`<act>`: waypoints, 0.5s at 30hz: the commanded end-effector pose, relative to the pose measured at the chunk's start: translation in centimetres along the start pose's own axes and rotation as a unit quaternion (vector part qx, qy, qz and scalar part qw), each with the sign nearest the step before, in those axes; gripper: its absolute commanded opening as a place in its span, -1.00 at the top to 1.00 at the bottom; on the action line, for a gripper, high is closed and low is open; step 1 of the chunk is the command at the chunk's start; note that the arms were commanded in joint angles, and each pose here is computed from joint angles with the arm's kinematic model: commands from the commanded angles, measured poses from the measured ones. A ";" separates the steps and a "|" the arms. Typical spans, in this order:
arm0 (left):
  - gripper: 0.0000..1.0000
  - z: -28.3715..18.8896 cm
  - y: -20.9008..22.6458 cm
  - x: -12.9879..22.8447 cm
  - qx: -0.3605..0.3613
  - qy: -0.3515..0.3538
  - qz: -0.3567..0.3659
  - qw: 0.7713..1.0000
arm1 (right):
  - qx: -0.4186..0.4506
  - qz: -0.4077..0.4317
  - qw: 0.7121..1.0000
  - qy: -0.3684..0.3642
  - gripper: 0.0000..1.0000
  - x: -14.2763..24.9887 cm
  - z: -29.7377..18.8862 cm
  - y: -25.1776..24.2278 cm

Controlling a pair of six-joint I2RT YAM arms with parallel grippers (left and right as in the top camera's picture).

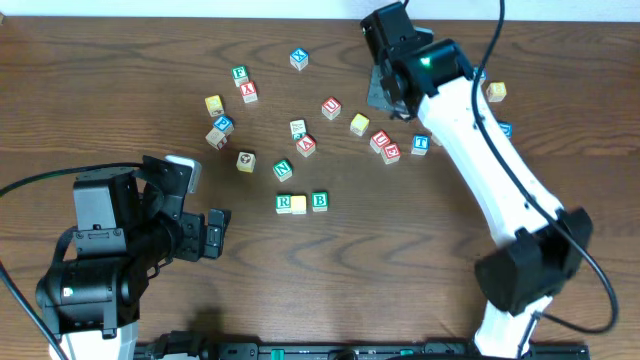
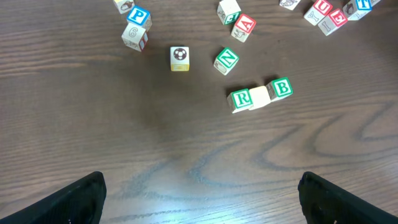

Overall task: Spell out ROBOT
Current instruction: 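Carry the yellow O block toward the right of the B block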

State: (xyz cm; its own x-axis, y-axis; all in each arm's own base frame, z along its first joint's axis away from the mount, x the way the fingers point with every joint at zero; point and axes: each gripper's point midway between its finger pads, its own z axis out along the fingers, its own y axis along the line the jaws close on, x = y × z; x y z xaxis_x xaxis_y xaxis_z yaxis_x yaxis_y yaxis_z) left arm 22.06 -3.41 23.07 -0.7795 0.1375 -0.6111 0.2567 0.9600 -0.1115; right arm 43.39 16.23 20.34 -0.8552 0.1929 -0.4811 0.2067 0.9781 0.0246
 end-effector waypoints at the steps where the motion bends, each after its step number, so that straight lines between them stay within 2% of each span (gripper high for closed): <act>1: -0.94 -0.2 -0.1 -0.2 0.004 -0.005 0.004 1.000 | -0.023 -0.036 0.999 -0.009 0.98 1.6 -3.9 1.7; 8: -0.94 -0.2 -0.1 -0.2 0.004 -0.005 0.004 1.000 | -0.019 -0.074 0.996 -0.056 0.97 5.2 -8.6 2.5; 15: -0.94 -0.2 -0.1 -0.2 0.004 -0.005 0.004 1.000 | -0.032 -0.046 0.997 -0.049 0.98 10.7 -7.0 1.8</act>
State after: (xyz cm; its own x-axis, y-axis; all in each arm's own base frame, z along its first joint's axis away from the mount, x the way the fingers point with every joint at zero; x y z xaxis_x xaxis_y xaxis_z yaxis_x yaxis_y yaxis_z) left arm 22.06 -3.41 23.07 -0.7795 0.1375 -0.6111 0.2569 0.9599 -0.1118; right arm 32.71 21.67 23.64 -0.8190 0.0399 -0.5724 0.0247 0.9991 0.0342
